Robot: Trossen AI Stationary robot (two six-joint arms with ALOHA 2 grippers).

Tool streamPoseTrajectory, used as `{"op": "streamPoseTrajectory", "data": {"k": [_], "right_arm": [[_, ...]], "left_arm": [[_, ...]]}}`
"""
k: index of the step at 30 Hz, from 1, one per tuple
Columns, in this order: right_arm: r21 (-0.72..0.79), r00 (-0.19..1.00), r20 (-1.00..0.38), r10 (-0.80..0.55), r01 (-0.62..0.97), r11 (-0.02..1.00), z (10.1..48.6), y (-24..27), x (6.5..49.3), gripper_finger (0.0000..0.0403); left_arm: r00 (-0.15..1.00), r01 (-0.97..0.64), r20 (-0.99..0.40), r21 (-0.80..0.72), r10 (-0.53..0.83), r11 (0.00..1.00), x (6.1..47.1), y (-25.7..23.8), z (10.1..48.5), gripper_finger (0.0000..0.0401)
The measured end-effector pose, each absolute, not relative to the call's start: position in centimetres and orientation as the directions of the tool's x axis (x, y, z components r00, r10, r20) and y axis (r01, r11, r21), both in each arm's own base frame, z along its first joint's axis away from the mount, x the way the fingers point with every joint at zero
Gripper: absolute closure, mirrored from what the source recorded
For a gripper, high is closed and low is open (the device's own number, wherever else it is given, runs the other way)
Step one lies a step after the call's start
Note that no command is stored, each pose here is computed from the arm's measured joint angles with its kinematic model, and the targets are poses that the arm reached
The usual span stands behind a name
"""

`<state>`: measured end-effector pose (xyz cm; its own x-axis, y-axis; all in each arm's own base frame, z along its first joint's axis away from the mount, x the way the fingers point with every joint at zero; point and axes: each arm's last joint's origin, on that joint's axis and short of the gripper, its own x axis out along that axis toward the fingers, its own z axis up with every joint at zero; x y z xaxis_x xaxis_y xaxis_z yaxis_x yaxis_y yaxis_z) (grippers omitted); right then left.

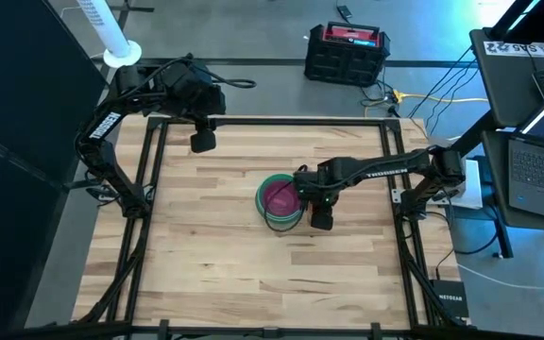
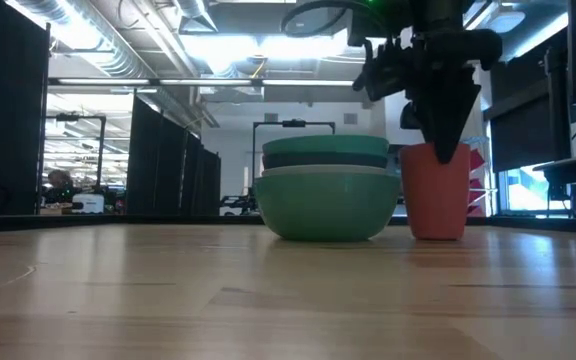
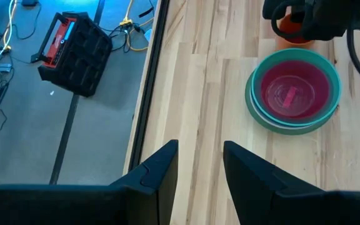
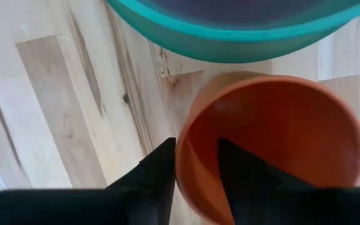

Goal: Nest bowls inside each other
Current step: Move the orange cup to the center of the table, then return to Home Position

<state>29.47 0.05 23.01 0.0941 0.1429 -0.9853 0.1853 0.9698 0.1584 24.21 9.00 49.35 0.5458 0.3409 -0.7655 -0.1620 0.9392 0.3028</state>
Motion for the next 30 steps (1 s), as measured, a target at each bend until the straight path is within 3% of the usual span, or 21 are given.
{"op": "streamPoseTrajectory", "data": {"k": [9,13,18,23,30], "right_arm": [[0.176,0.122,-0.980,0.155,0.195,0.965,25.4,0.1,28.0,0.0295],[0.156,0.179,-0.977,0.120,0.200,0.967,28.8,0.0,27.0,0.0295],[0.123,0.395,-0.918,0.027,0.220,0.968,34.6,-0.2,24.7,0.0302],[0.116,0.618,-0.778,-0.113,0.317,0.941,40.6,-0.6,19.3,0.0387],[0.204,0.874,-0.432,-0.220,0.333,0.921,44.8,-0.7,7.5,0.0397]], "left_arm": [[0.546,-0.162,-0.765,0.303,0.341,0.939,24.2,9.0,49.4,0.0292],[0.546,-0.162,-0.766,0.303,0.341,0.939,24.2,9.0,49.4,0.0322],[0.552,-0.151,-0.758,0.320,0.348,0.935,23.7,9.0,49.6,0.0390],[0.650,-0.191,-0.693,0.249,0.312,0.950,19.3,9.1,51.8,0.0400],[0.822,-0.216,-0.526,0.068,0.219,0.974,13.1,7.9,53.8,0.0401]]}}
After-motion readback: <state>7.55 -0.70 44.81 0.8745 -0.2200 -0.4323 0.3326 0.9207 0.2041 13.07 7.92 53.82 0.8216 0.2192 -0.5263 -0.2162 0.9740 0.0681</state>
